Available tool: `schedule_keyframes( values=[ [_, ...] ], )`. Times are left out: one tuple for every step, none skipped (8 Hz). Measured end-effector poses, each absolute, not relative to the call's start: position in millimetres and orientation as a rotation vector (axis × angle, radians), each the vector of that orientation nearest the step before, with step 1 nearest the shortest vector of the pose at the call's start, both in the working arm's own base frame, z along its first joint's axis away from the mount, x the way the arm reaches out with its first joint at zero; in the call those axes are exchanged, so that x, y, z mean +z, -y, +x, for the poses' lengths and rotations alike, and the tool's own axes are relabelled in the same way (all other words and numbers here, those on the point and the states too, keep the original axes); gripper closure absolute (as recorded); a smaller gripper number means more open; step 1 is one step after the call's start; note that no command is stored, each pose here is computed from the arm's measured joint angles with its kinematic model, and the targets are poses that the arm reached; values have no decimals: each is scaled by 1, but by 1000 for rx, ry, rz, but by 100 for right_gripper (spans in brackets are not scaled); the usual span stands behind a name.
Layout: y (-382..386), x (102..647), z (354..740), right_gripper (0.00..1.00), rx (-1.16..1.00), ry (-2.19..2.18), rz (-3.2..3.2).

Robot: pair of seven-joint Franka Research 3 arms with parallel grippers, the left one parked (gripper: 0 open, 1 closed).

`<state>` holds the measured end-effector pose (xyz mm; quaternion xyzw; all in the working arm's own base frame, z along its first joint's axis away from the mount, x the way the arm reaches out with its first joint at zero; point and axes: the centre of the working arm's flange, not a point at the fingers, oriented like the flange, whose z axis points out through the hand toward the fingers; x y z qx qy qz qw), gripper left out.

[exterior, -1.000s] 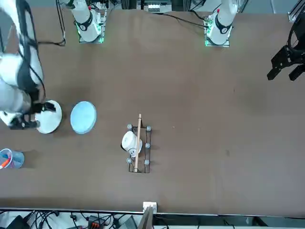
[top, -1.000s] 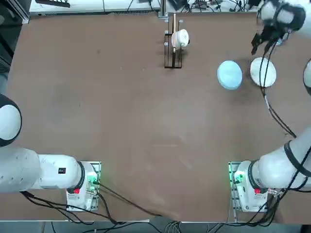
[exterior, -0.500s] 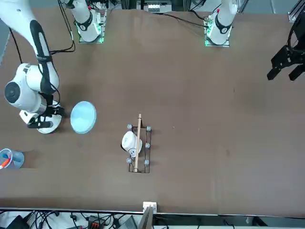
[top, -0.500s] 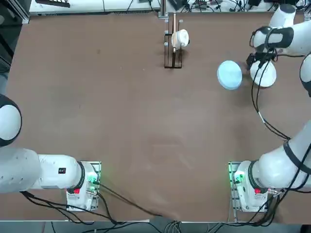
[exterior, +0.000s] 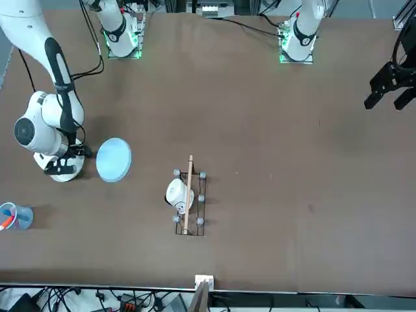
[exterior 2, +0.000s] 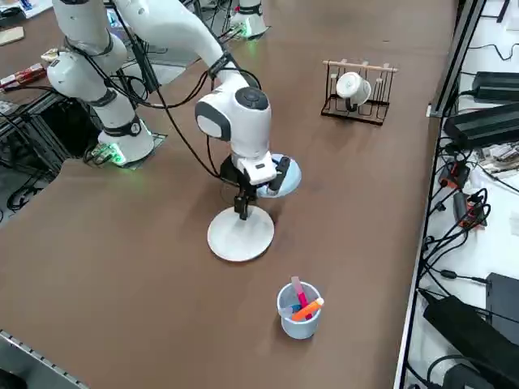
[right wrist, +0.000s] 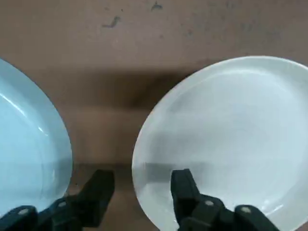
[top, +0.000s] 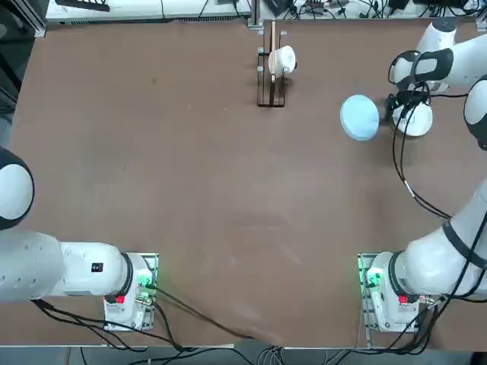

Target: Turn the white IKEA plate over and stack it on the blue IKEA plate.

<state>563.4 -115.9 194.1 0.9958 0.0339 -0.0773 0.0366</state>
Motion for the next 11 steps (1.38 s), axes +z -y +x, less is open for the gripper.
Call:
schedule_keyframes(
  values=[
    [116,192,562,33,-256,-103,3058],
    [116,190,561,56,-264,-104,3058],
    [116,191,562,72,-261,-103,3057],
    [116,192,563,77,-261,-106,3058],
    [116,193,564,90,-267,-120,3058],
    [117,195,564,94,-285,-133,3057],
    [117,200,567,97,-304,-140,3057],
    [116,206,571,97,-331,-143,3058],
    [113,217,578,97,-382,-148,3058],
    [107,237,588,97,-460,-156,3058],
    [96,264,599,97,-540,-159,3066]
  ],
)
